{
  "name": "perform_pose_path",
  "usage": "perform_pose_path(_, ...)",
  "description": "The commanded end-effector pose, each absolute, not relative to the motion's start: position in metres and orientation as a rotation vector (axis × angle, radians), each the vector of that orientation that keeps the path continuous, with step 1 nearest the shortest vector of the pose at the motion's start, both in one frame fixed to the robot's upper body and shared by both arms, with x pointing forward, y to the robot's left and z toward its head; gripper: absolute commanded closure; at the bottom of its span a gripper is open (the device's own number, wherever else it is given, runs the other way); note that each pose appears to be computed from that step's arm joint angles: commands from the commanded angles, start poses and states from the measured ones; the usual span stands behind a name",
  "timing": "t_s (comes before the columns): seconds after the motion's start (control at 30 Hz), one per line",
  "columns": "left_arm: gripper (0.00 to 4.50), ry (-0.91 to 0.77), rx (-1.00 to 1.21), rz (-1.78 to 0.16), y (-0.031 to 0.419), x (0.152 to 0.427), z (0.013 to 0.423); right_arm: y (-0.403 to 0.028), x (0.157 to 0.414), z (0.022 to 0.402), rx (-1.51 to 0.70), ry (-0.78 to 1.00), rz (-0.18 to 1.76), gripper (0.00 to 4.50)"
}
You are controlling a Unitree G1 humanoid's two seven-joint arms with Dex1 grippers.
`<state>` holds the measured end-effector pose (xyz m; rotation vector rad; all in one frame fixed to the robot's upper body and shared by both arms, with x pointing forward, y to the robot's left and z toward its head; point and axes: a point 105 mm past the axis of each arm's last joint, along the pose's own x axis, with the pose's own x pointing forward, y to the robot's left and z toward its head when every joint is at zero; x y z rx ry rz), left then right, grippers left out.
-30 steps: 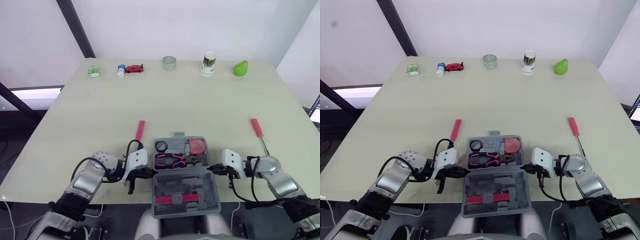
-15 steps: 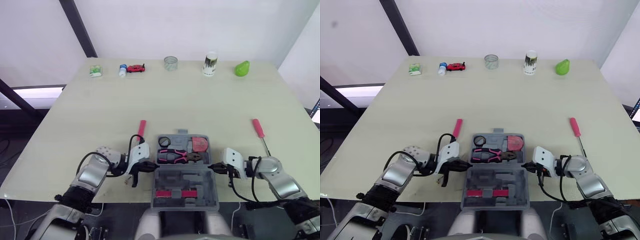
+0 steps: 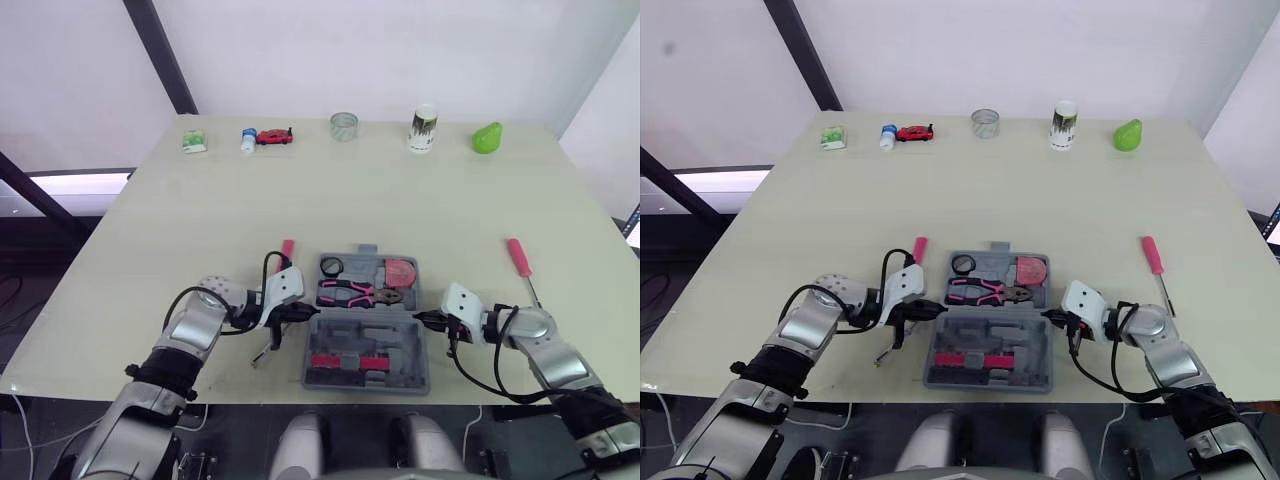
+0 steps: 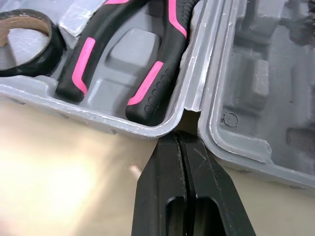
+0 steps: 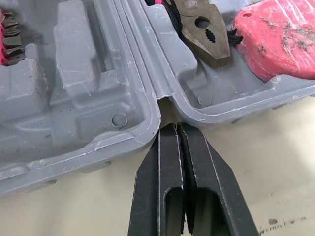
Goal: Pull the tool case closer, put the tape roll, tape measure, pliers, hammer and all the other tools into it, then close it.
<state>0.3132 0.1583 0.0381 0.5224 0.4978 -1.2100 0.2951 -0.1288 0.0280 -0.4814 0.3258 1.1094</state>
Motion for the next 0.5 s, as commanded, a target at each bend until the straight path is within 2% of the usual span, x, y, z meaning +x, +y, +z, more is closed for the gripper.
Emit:
perform_pose_path(0.03, 4.50, 0.476, 0.538, -1.190, 0.1571, 0.3191, 0.0410, -0.1132, 0.3011, 0.0473, -0.493, 0.215, 1.135, 4.43)
perform_pose_path(0.5, 4.50, 0.484, 0.550, -1.182, 0.1622, 0.3204, 0.0403, -0.1077, 0.3061, 0.0470, -0.487, 0.202, 1.126, 4.43)
